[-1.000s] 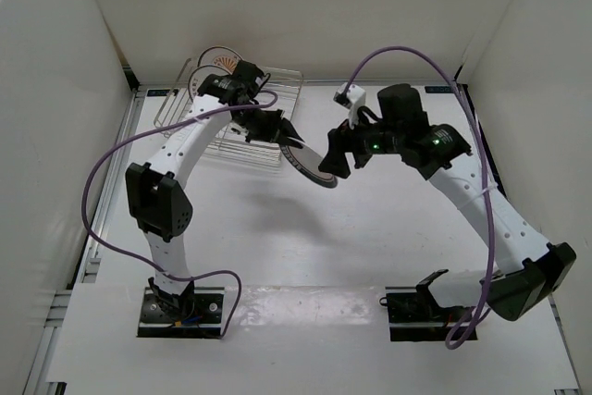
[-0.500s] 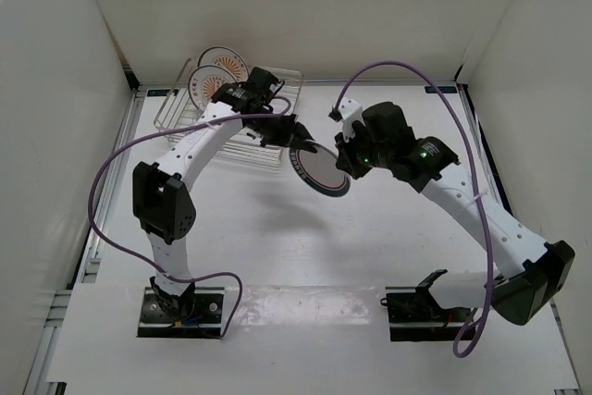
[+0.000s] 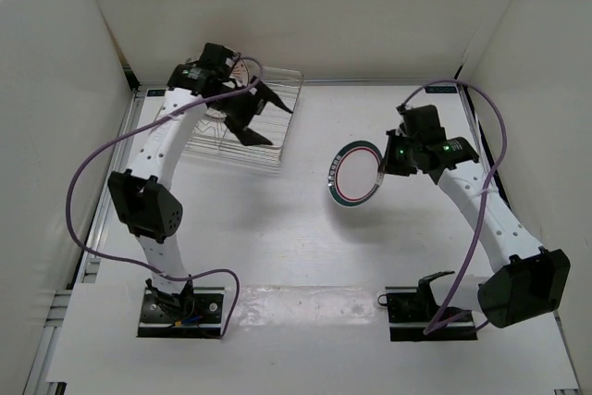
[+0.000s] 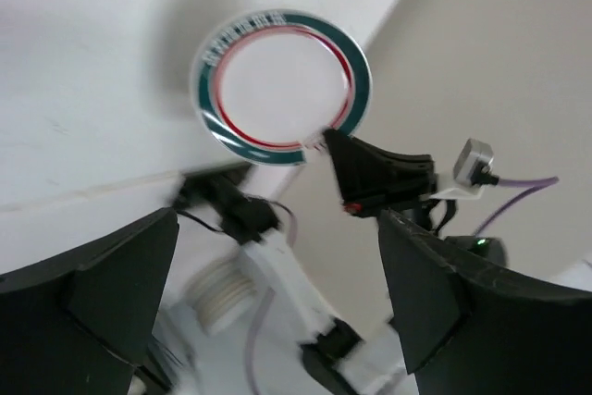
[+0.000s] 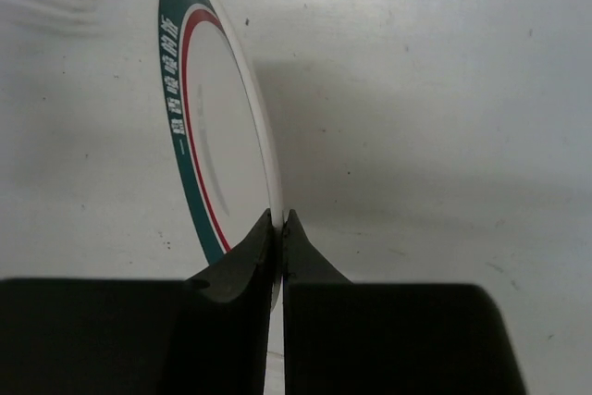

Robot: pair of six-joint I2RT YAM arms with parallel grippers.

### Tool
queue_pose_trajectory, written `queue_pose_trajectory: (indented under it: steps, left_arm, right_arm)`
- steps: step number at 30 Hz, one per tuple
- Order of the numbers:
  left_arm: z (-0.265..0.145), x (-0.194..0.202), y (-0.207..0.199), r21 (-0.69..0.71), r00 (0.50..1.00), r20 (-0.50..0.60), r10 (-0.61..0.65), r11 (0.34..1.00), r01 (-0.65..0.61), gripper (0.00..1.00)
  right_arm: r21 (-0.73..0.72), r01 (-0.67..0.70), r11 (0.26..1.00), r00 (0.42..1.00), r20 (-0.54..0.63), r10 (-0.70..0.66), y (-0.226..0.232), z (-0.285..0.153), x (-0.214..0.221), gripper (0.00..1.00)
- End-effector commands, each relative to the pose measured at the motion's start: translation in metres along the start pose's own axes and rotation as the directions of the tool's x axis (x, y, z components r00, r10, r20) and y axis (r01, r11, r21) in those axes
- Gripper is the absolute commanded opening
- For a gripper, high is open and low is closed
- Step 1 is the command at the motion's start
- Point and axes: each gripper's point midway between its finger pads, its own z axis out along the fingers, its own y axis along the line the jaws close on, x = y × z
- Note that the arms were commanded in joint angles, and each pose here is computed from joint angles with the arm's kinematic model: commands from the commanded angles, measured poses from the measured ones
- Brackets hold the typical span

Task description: Unload the plates from the dish rack

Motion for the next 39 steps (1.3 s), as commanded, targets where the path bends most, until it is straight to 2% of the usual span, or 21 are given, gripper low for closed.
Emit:
queue_pose_trajectory:
  steps: [1,3,4,5,6,7,8,11,12,16,18,19,23,24,26,27,28,30,31,33,39]
  left_arm:
    - [-0.047,-0.014,0.044,-0.144,0.941,0.152,0.302,0.949,-0.281,1.0]
    - [-0.047,-0.041,0.075,-0.253,0.913,0.228,0.338,0.926,-0.279,1.0]
    - [-0.049,-0.046,0.085,-0.288,0.89,0.226,0.395,0.9,-0.327,1.0]
    - [-0.056,-0.055,0.092,-0.321,0.88,0.251,0.403,0.893,-0.317,1.0]
    - [-0.064,-0.069,0.105,-0.412,0.852,0.291,0.435,0.861,-0.299,1.0]
    - [-0.071,-0.076,0.108,-0.461,0.815,0.282,0.506,0.817,-0.347,0.99]
    - [-0.083,-0.09,0.122,-0.56,0.796,0.315,0.518,0.778,-0.284,0.99]
    - [-0.091,-0.105,0.133,-0.639,0.793,0.326,0.515,0.738,-0.217,0.96]
    - [-0.092,-0.11,0.141,-0.649,0.821,0.335,0.462,0.745,-0.155,0.94]
    - [-0.092,-0.119,0.165,-0.614,0.877,0.396,0.273,0.789,0.031,0.9]
    - [-0.098,-0.127,0.18,-0.58,0.88,0.454,0.14,0.796,0.172,0.9]
    - [-0.096,-0.126,0.189,-0.581,0.89,0.447,0.092,0.786,0.21,0.9]
    - [-0.103,-0.143,0.216,-0.48,0.829,0.537,-0.156,0.752,0.452,0.96]
    - [-0.1,-0.146,0.215,-0.467,0.821,0.547,-0.162,0.755,0.46,1.0]
    - [-0.093,-0.162,0.215,-0.424,0.806,0.558,-0.196,0.767,0.481,1.0]
    - [-0.091,-0.171,0.214,-0.411,0.801,0.564,-0.203,0.772,0.485,1.0]
    - [-0.091,-0.176,0.215,-0.406,0.796,0.566,-0.213,0.769,0.494,1.0]
    - [-0.088,-0.186,0.213,-0.409,0.795,0.555,-0.246,0.751,0.518,1.0]
    - [-0.091,-0.19,0.215,-0.4,0.786,0.561,-0.261,0.746,0.533,1.0]
    - [-0.092,-0.201,0.215,-0.365,0.762,0.573,-0.301,0.739,0.566,1.0]
    - [-0.093,-0.239,0.211,-0.204,0.677,0.64,-0.363,0.769,0.605,1.0]
  right_arm:
    - [-0.042,-0.198,0.979,0.978,-0.07,0.195,-0.001,0.005,0.019,0.0]
    - [-0.019,-0.291,0.956,0.951,-0.109,0.288,-0.014,0.018,0.032,0.0]
    - [-0.017,-0.311,0.95,0.945,-0.111,0.307,-0.017,0.022,0.033,0.0]
    - [-0.003,-0.342,0.94,0.933,-0.121,0.339,-0.022,0.026,0.038,0.0]
    - [0.017,-0.359,0.933,0.926,-0.118,0.358,-0.029,0.03,0.037,0.0]
    - [0.049,-0.371,0.927,0.917,-0.137,0.374,-0.035,0.036,0.044,0.0]
    - [0.09,-0.405,0.91,0.9,-0.135,0.414,-0.043,0.041,0.045,0.0]
    - [0.175,-0.484,0.858,0.843,-0.168,0.51,-0.06,0.053,0.06,0.0]
    - [0.186,-0.521,0.833,0.818,-0.169,0.55,-0.064,0.056,0.061,0.0]
    - [0.205,-0.613,0.763,0.728,-0.23,0.646,-0.068,0.08,0.07,0.0]
    - [0.197,-0.632,0.75,0.708,-0.247,0.662,-0.069,0.084,0.072,0.0]
    - [0.198,-0.627,0.753,0.713,-0.243,0.658,-0.073,0.089,0.073,0.0]
    - [0.255,-0.601,0.758,0.722,-0.235,0.651,-0.09,0.088,0.077,0.0]
    - [0.271,-0.6,0.752,0.718,-0.232,0.657,-0.094,0.087,0.078,0.06]
    - [0.311,-0.59,0.745,0.714,-0.232,0.661,-0.102,0.084,0.085,0.17]
    - [0.323,-0.585,0.744,0.714,-0.23,0.661,-0.105,0.083,0.085,0.38]
    - [0.368,-0.554,0.747,0.736,-0.203,0.646,-0.115,0.081,0.086,0.49]
    - [0.434,-0.526,0.732,0.739,-0.194,0.646,-0.124,0.069,0.089,0.63]
    - [0.494,-0.48,0.725,0.769,-0.161,0.619,-0.139,0.064,0.091,0.65]
    - [0.511,-0.486,0.709,0.773,-0.127,0.621,-0.151,0.054,0.089,0.69]
    - [0.463,-0.497,0.734,0.798,-0.088,0.596,-0.147,0.043,0.078,0.69]
